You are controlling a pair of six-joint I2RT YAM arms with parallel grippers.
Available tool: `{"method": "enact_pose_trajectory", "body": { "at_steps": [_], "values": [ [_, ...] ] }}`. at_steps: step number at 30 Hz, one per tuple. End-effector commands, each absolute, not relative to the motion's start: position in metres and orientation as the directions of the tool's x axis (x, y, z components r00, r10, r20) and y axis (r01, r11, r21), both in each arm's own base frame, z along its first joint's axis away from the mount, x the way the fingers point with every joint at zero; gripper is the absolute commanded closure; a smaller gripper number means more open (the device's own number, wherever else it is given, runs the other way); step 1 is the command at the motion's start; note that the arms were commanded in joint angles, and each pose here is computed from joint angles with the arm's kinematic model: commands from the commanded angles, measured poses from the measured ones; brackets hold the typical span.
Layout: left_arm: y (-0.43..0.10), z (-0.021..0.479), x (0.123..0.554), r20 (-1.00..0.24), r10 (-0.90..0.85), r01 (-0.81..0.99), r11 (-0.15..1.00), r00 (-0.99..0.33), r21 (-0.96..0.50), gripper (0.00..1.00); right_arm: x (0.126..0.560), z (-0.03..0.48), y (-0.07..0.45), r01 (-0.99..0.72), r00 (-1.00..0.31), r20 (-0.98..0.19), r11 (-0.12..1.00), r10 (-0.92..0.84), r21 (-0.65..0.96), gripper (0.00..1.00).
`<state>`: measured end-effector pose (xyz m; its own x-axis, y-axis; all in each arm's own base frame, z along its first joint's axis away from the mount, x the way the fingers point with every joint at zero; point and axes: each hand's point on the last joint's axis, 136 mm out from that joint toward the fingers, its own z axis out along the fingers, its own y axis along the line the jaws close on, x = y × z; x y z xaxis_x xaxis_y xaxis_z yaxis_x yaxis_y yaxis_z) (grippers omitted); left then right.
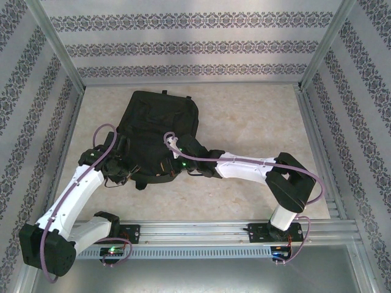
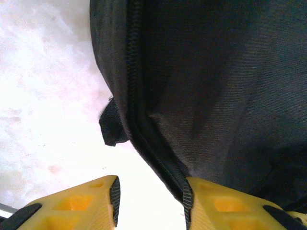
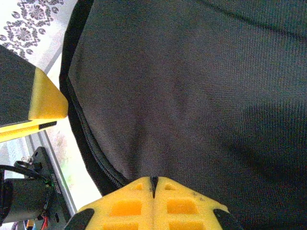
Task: Pack the student bag
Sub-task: Zip the student bag at the center of the table.
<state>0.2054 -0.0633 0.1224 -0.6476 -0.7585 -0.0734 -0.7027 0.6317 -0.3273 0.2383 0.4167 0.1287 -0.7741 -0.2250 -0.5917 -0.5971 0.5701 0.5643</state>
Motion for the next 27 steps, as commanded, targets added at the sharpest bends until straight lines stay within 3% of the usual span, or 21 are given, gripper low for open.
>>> {"method": "enact_pose_trajectory", "body": {
  "at_steps": [1,14,24,27],
  "values": [
    [-0.065,0.116,0.208,-0.061,-0.782,-0.721,0.599,-0.62,-0.349,0.58,0.237,0.144,0.417,-0.597,-0.765,-0.618,0.555,-0.179,0.579,1.0],
    [-0.073,0.104,0.23,-0.078,-0.78,-0.701,0.598,-0.621,-0.388,0.63,0.229,0.137,0.405,-0.583,-0.777,-0.606,0.561,-0.173,0.587,1.0],
    [-0.064,0.099,0.218,-0.105,-0.765,-0.696,0.626,-0.635,-0.351,0.97,0.235,0.133,0.386,-0.573,-0.767,-0.619,0.615,-0.17,0.542,1.0],
    [-0.059,0.098,0.213,-0.119,-0.756,-0.696,0.643,-0.643,-0.32,1.0,0.239,0.133,0.375,-0.567,-0.764,-0.624,0.632,-0.163,0.528,1.0]
  ]
}}
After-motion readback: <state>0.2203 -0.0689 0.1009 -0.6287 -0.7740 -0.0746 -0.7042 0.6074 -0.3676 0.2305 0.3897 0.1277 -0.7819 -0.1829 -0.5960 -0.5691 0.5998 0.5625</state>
